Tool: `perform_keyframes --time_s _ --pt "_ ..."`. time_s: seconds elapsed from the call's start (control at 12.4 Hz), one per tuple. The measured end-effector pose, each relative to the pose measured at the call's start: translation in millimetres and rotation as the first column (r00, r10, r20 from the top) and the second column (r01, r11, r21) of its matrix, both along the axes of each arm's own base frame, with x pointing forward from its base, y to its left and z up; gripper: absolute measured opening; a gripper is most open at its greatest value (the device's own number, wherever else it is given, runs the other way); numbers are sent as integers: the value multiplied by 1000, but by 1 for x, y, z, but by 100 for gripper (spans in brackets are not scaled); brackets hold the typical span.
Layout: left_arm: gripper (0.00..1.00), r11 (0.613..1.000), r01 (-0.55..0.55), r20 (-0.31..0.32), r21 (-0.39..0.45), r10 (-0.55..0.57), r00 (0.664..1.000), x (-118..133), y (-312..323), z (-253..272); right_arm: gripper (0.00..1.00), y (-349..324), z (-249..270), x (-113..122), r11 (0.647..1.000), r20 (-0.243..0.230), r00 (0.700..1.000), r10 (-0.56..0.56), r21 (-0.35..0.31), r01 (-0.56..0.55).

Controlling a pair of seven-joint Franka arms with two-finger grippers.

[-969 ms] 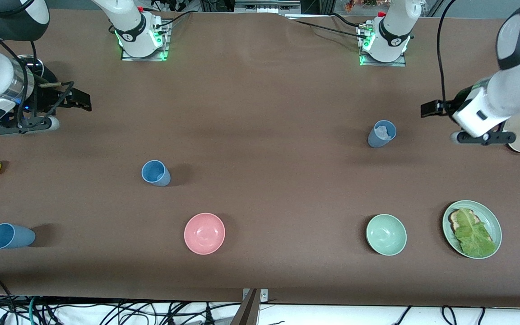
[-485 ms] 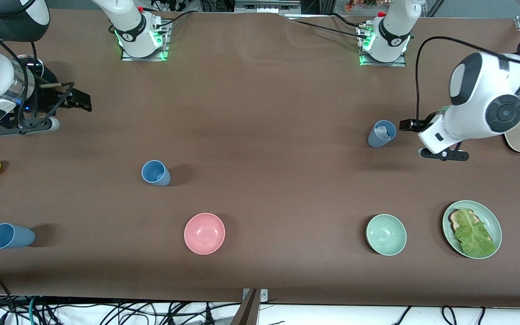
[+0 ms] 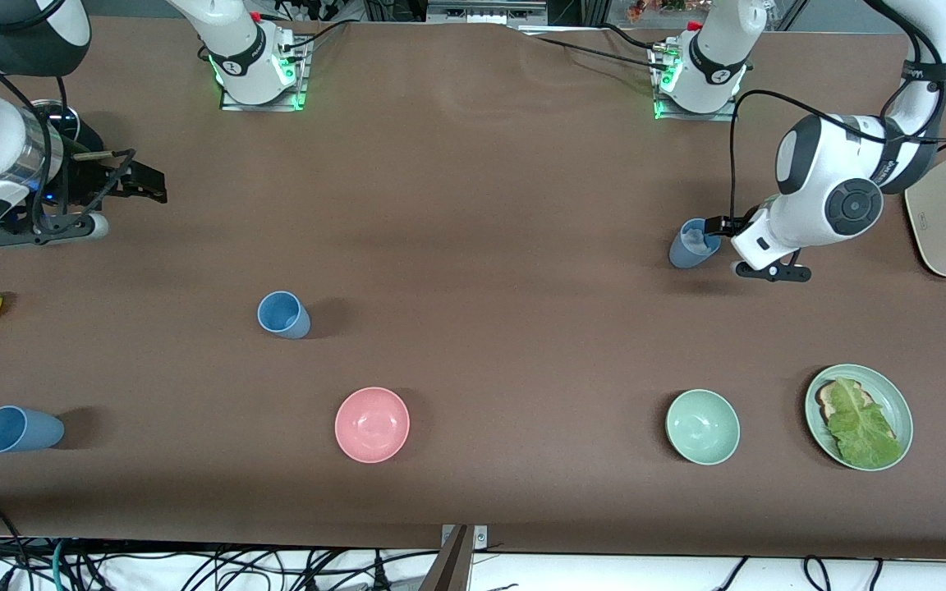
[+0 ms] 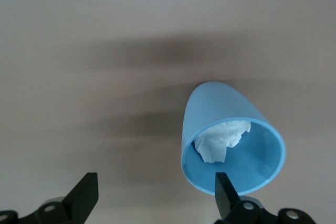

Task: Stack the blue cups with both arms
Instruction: 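Reach the left gripper to the blue cup nearest it and grasp it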

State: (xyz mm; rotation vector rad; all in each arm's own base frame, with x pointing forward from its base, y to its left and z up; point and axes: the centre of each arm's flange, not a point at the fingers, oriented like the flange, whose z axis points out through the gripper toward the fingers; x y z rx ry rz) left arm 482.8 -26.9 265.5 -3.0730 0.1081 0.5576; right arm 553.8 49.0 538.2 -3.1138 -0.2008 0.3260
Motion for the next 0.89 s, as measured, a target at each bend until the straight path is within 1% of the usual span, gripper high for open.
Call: perform_keyframes --time_s 0.08,0.16,0.24,0.32,0.4,0.48,0.65,0.73,0.89 --pt "97 1000 4 -5 -1 -4 1000 -3 -1 -4 100 0 0 0 1000 -1 1000 0 0 0" --pt "87 1000 7 -8 -2 -7 1000 -3 -2 -7 100 0 0 0 1000 -1 1000 -1 0 1" --pt "74 1000 10 -6 -3 -10 1000 -3 -4 -10 100 0 0 0 1000 -1 1000 -1 0 1" --pt "58 1000 9 -1 -5 -9 1000 -1 -4 -16 100 0 0 0 1000 -1 1000 -1 0 1" --pt "45 1000 7 -4 -7 -7 1000 -1 -3 -23 100 -1 0 0 1000 -1 1000 -1 0 1" --pt "35 1000 5 -10 -8 -5 1000 -1 -2 -29 100 -1 0 0 1000 -1 1000 -1 0 1" --pt "12 1000 4 -16 -9 -4 1000 -1 -3 -34 100 -1 0 0 1000 -1 1000 -1 0 1" --pt "6 1000 3 -10 -13 -3 1000 2 -5 -29 100 -1 0 0 1000 -1 1000 -1 0 1" --pt "4 1000 3 0 -13 -3 1000 6 -6 -25 100 0 0 0 1000 -1 1000 0 0 0"
